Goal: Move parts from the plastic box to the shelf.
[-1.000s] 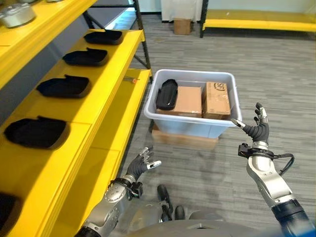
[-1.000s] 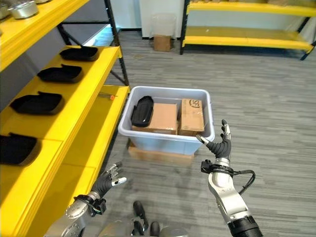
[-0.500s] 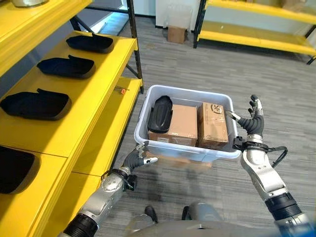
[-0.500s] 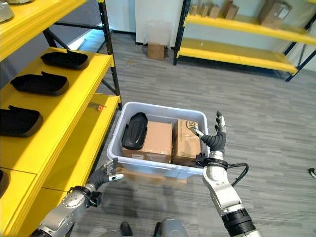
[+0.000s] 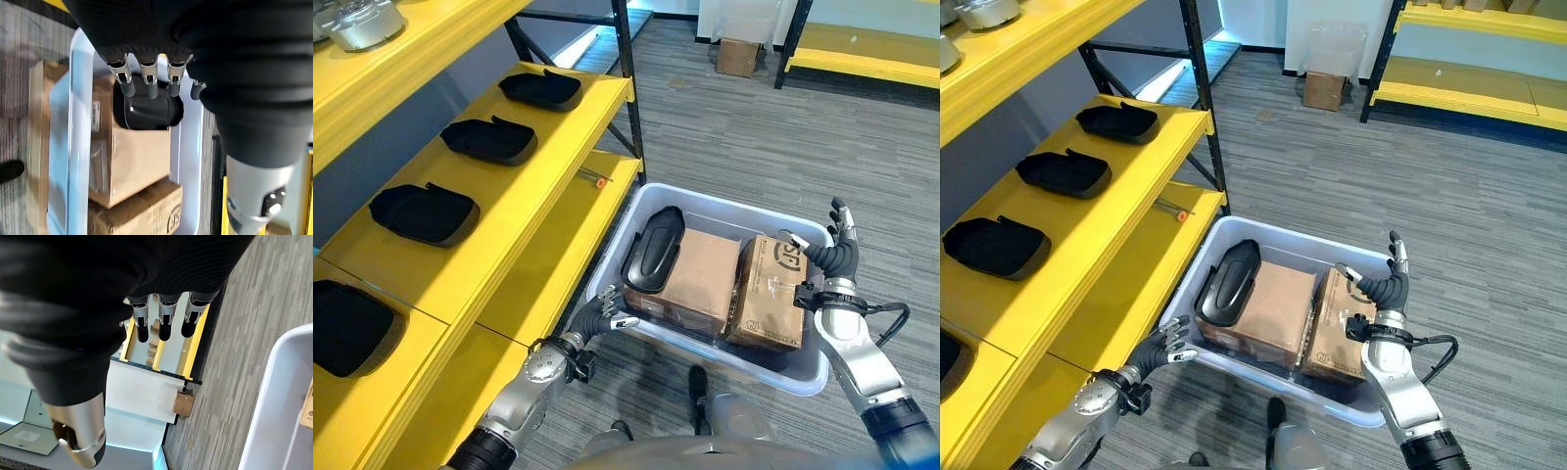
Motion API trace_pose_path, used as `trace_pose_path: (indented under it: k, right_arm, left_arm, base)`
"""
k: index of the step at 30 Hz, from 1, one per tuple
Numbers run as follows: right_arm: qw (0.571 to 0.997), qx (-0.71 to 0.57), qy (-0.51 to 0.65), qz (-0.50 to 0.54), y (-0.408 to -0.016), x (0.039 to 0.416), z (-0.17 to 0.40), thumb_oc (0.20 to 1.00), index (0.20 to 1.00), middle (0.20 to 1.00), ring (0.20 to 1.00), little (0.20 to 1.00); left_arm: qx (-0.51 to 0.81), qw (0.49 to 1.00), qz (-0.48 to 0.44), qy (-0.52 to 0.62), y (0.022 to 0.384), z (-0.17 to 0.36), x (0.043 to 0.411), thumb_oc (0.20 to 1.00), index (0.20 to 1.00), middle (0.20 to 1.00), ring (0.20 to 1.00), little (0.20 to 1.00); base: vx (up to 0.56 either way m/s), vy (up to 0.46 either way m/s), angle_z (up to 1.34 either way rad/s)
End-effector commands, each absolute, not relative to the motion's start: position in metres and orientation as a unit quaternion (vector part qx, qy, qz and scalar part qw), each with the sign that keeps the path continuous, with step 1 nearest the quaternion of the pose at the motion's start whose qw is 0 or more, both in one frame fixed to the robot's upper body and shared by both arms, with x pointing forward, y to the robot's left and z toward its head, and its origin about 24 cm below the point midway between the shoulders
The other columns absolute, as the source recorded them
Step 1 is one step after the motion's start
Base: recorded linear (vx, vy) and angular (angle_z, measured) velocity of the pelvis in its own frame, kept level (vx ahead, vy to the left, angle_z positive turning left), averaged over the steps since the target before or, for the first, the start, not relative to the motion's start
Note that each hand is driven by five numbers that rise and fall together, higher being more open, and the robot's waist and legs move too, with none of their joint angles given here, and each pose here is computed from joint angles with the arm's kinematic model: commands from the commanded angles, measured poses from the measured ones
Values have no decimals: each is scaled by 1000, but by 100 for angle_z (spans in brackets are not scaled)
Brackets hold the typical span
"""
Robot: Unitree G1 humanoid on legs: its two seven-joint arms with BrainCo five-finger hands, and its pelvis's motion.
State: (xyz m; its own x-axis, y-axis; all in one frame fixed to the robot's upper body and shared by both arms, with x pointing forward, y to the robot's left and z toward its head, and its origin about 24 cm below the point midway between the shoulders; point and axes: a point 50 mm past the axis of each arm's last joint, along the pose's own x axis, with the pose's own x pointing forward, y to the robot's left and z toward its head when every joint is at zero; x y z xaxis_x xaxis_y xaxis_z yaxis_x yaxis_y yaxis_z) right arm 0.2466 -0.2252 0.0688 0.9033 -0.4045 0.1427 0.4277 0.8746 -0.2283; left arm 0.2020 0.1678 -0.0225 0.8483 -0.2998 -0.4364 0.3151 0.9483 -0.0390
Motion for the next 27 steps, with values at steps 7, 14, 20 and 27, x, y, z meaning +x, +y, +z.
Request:
trace_pose_path:
  k: [7, 14, 20, 27]
  right_arm:
    - [970, -113, -69, -204, -224, 249, 78, 1000, 1000, 1000, 1000, 1000]
    - [970, -125, -85, -189, -224, 251, 85, 1000, 1000, 1000, 1000, 1000]
    - [979, -122, -78, -142, -222, 255, 88, 1000, 1000, 1000, 1000, 1000]
    - [985, -86, -25, -146, -226, 252, 72, 1000, 1000, 1000, 1000, 1000]
  left_arm:
    - [25, 970, -158, 180, 175, -4, 212, 1000, 1000, 1000, 1000, 1000]
    - [11, 977, -145, 157, 170, 4, 222, 1000, 1000, 1000, 1000, 1000]
    - [-1, 980, -127, 154, 174, 0, 224, 1000, 1000, 1000, 1000, 1000]
    - [1, 972, -157, 174, 164, -6, 228, 1000, 1000, 1000, 1000, 1000]
  base:
    - [66, -118, 4]
    - [16, -26, -11]
    - [149, 436, -53]
    - [98, 268, -43]
